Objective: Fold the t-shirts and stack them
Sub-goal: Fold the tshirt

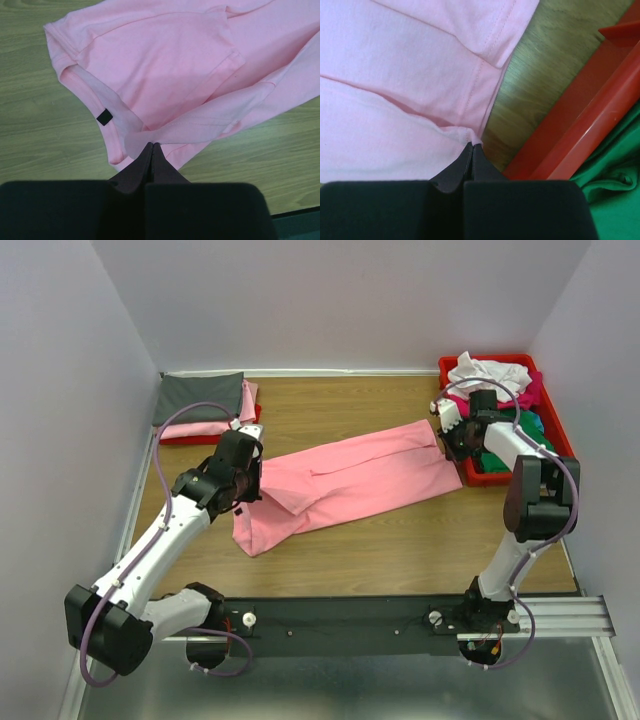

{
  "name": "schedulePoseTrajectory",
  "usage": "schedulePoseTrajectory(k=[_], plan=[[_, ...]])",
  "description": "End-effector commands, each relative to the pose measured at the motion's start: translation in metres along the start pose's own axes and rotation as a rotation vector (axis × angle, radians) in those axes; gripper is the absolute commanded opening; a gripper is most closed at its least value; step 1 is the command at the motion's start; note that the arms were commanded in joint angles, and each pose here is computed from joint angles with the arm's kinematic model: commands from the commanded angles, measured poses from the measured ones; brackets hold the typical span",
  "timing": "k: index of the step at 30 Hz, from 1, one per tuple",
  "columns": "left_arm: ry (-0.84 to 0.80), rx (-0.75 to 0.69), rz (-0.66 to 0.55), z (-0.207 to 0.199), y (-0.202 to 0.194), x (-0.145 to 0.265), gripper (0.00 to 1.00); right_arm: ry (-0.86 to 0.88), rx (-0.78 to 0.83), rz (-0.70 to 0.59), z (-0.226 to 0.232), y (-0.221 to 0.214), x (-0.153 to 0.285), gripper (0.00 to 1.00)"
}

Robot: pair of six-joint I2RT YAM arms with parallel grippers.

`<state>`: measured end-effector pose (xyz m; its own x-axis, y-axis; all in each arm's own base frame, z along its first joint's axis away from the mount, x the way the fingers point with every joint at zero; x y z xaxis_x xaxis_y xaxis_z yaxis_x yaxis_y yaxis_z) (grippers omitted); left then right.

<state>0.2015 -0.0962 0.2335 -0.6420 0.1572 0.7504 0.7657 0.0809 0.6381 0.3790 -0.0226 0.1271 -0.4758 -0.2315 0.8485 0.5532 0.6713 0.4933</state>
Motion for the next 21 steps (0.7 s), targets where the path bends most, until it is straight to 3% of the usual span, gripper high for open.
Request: schedulePoseTrajectory(k=[1, 21], plan=[[-0.017, 0.014, 0.016, 0.001, -0.005, 0.002, 0.00, -0.025, -0.009, -0.006, -0.011, 0.003, -0.006, 0.01], [-0.002, 0.032, 0.014, 0.004, -0.006, 0.005, 0.00, -0.028, -0.018, 0.011, -0.017, 0.004, -0.018, 0.02]])
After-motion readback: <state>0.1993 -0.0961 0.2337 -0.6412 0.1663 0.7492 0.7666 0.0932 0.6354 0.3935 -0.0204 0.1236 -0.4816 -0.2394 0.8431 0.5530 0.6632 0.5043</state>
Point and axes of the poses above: each gripper's point midway between its finger pads, its own x axis back along the fingers, its own z axis along the line the jaws close on, y = z × x, the point moved 9 cm from there along x, back along the fingers, and after that the axes turned 8 degrees about x, right-handed, at the moved point
